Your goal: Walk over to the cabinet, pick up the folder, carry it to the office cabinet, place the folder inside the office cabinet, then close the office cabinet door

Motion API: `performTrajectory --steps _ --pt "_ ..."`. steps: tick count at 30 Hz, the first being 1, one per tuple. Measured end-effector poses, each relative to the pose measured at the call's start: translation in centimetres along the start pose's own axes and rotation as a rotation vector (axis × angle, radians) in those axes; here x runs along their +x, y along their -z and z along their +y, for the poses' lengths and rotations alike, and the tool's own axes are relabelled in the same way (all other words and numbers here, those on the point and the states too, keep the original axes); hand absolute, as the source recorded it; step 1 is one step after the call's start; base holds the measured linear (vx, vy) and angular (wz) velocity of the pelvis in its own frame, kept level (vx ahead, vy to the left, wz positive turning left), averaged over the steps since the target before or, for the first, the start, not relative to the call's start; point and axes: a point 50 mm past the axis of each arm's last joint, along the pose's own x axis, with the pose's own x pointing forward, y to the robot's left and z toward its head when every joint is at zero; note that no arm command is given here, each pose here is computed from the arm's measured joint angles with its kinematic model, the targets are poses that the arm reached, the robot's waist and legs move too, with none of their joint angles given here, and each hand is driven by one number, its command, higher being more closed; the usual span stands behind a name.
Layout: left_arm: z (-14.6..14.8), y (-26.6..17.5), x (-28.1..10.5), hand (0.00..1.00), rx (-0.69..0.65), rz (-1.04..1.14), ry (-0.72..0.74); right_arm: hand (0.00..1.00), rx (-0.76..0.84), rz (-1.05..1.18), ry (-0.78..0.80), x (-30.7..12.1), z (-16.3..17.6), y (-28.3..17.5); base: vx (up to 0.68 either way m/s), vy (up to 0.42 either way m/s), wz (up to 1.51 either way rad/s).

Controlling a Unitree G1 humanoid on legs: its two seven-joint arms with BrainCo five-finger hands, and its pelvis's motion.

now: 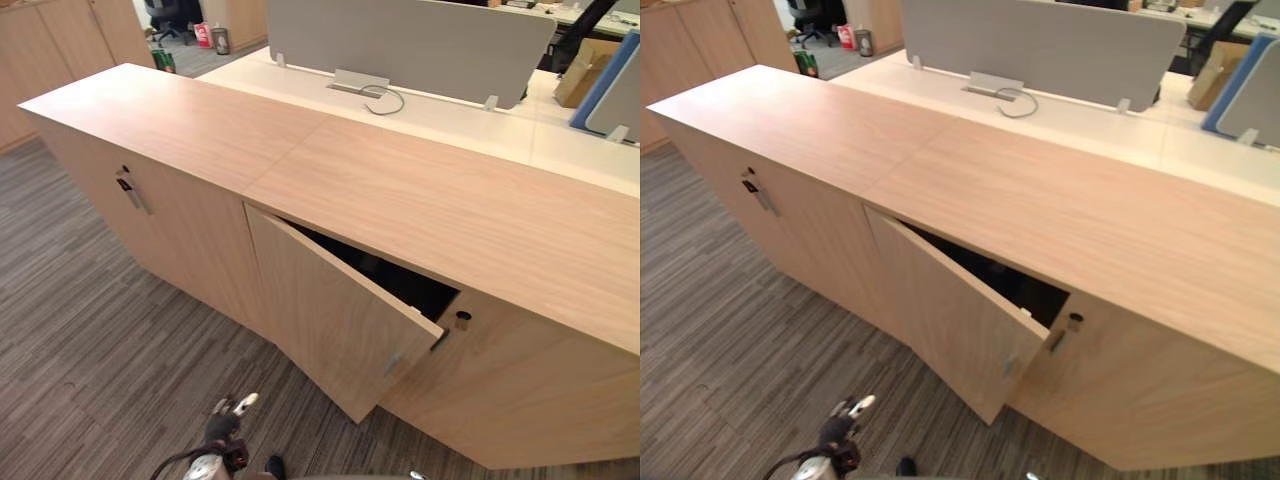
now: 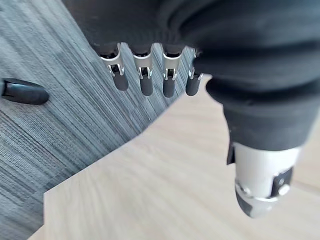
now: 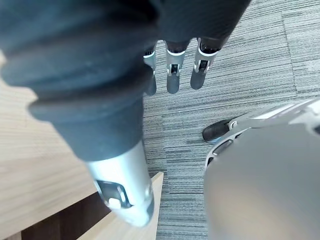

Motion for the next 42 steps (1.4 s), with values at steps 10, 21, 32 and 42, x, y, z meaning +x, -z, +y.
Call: performTrajectory --steps 10,21,32,42 --pt "5.9 5.7 -3.0 0.00 -0.420 0.123 -0.402 0.00 -0.036 -0.065 -0.066 -0.1 2.2 -1.3 -0.09 0.076 -0.35" --pt "6.1 7.9 -4.0 0.00 -0.219 0.236 -0.358 0.00 -0.027 -0.056 -0.067 -0.4 1.6 0.0 0.08 -0.029 -0.10" --pt "0.5 4.2 -0.8 0.00 0.367 0.155 0.019 0.00 0.022 -0.041 -0.063 -0.3 1.6 0.1 0.08 -0.013 -0.14" --pt "0.0 4.1 -0.7 0.00 0.467 0.145 0.062 0.00 -0.020 -0.052 -0.054 -0.2 1.7 -0.5 -0.08 0.039 -0.14"
